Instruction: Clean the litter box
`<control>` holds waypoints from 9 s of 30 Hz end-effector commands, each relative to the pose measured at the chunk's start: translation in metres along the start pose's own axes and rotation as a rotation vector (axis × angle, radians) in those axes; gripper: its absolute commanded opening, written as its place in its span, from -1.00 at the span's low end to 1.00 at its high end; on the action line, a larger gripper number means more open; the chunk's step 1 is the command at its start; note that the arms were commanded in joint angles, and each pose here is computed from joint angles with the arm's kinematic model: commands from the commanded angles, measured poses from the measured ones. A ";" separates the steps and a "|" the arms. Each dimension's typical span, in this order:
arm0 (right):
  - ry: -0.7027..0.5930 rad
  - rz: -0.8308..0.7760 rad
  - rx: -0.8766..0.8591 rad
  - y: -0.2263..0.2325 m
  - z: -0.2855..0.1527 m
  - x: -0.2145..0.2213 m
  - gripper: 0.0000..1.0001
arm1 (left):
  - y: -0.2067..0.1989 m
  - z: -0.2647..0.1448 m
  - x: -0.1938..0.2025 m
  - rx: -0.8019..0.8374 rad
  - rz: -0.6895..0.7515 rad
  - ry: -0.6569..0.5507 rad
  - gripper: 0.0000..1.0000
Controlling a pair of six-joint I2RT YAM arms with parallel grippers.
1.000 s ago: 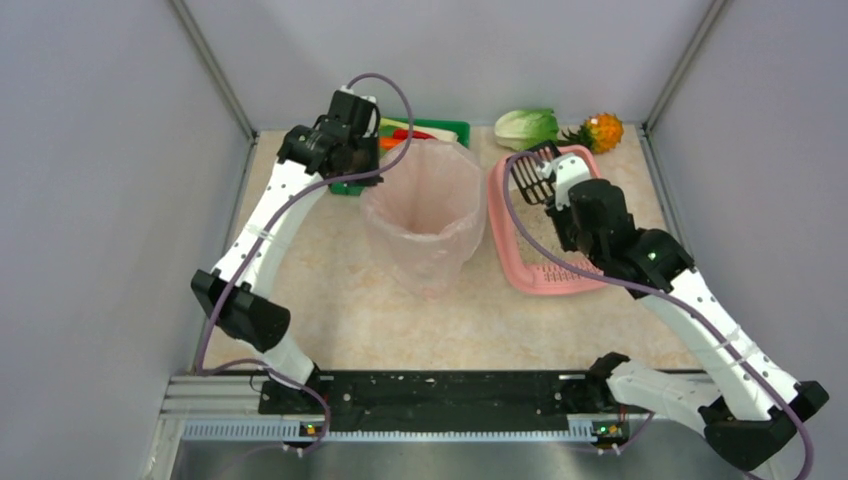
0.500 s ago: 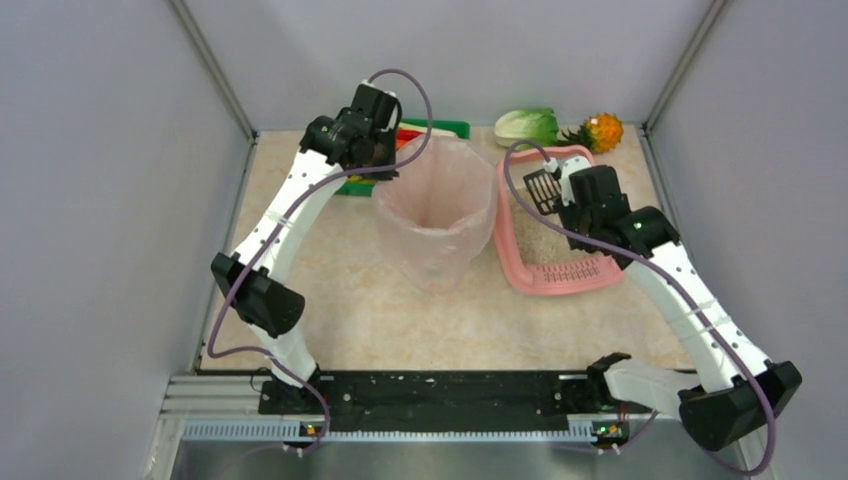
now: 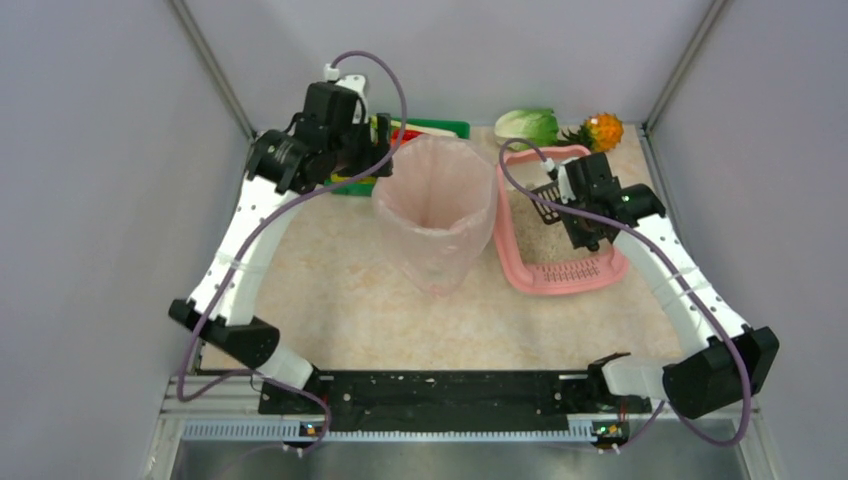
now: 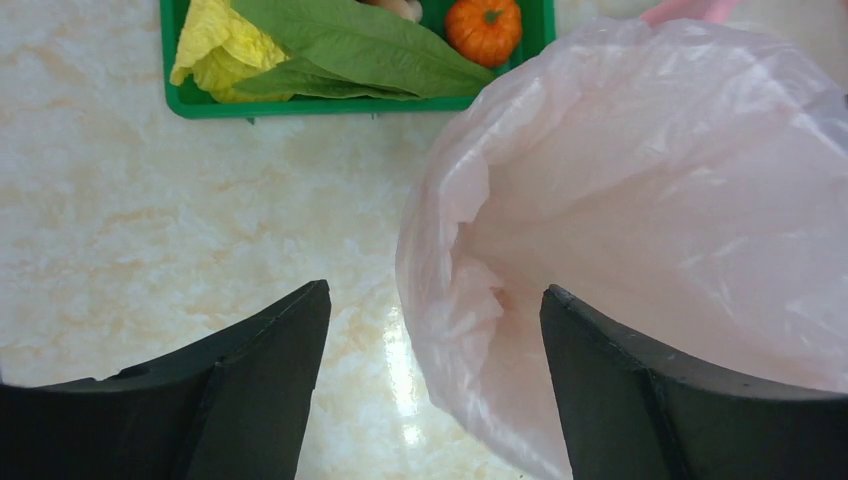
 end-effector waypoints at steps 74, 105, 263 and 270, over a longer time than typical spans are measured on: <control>0.014 0.031 -0.086 0.006 0.187 -0.054 -1.00 | 0.050 -0.119 0.006 -0.138 0.016 -0.446 0.87; -0.219 -0.082 -0.098 -0.012 0.178 -0.038 -1.00 | 0.045 -0.112 0.003 -0.114 0.004 -0.406 0.87; -0.379 0.207 -0.138 -0.034 0.113 -0.059 -1.00 | 0.044 -0.113 0.017 -0.013 0.029 -0.461 0.84; -0.416 0.245 -0.258 -0.030 0.103 -0.056 -1.00 | 0.045 -0.111 0.021 -0.007 0.032 -0.459 0.84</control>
Point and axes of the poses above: each gripper's point midway between its finger pads, its own z axis out along the fingers, its own y axis along the line the jaws close on, x = y × z, the point moved 10 cm from there along -z, back along the fingers, and after that the axes turned 2 degrees about -z, right-handed, at the moved point
